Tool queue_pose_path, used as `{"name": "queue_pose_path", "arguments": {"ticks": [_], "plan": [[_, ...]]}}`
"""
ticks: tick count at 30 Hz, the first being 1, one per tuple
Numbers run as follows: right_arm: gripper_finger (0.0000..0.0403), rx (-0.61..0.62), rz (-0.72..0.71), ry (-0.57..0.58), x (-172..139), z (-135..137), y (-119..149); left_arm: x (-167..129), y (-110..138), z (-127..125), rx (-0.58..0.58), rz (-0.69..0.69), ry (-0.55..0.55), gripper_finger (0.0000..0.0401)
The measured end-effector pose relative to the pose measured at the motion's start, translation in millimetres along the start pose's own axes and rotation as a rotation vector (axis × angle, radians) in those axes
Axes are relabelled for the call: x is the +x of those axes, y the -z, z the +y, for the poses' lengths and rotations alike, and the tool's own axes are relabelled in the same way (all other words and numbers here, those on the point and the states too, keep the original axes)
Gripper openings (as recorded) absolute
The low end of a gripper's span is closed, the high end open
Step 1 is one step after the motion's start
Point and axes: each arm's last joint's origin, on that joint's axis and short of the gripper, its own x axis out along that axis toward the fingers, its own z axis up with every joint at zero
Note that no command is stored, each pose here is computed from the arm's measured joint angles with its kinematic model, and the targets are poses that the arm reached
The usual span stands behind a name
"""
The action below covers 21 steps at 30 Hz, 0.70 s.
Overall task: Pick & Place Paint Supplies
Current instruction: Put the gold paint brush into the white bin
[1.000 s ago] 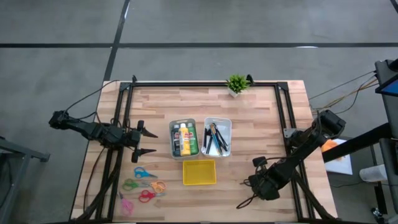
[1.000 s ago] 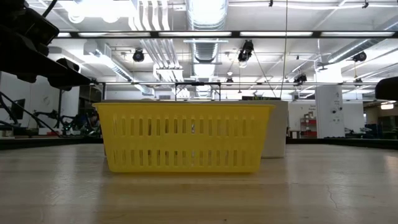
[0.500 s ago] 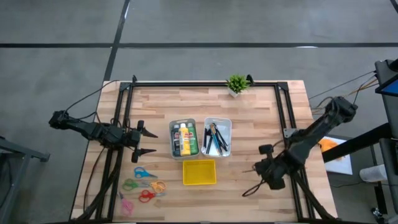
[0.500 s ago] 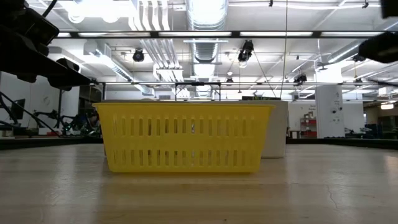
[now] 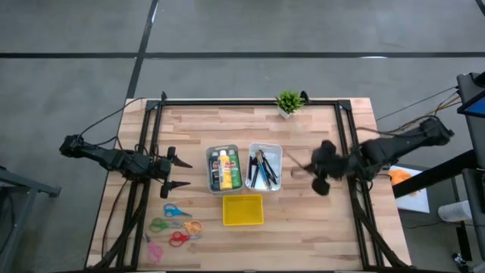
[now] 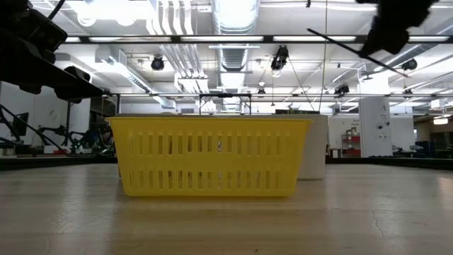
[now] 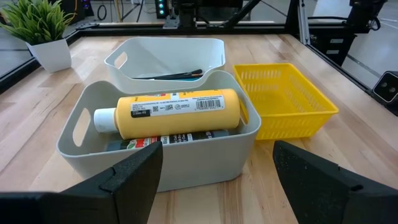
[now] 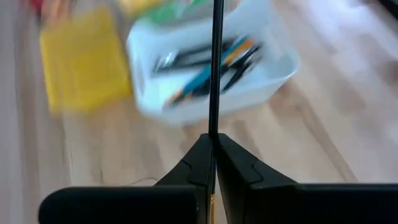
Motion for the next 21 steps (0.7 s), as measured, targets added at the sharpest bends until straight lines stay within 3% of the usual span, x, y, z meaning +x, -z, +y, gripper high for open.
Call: {"name": "queue_pose_path", "arguments": {"ticks": [4, 11, 21], "plan": [[0.0012, 0.213, -0.098, 0.020, 2, -18, -19, 0, 0, 0, 0.000, 0.000, 0.000, 0.0306], [0.0012, 0.499, -0.139, 0.018, 22, -41, -46, 0, 0, 0, 0.000, 0.000, 0.000, 0.0306], [0.0012, 0.675, -0.063, 0.004, 78, -55, -65, 0, 0, 0, 0.000, 0.000, 0.000, 0.0306]]}}
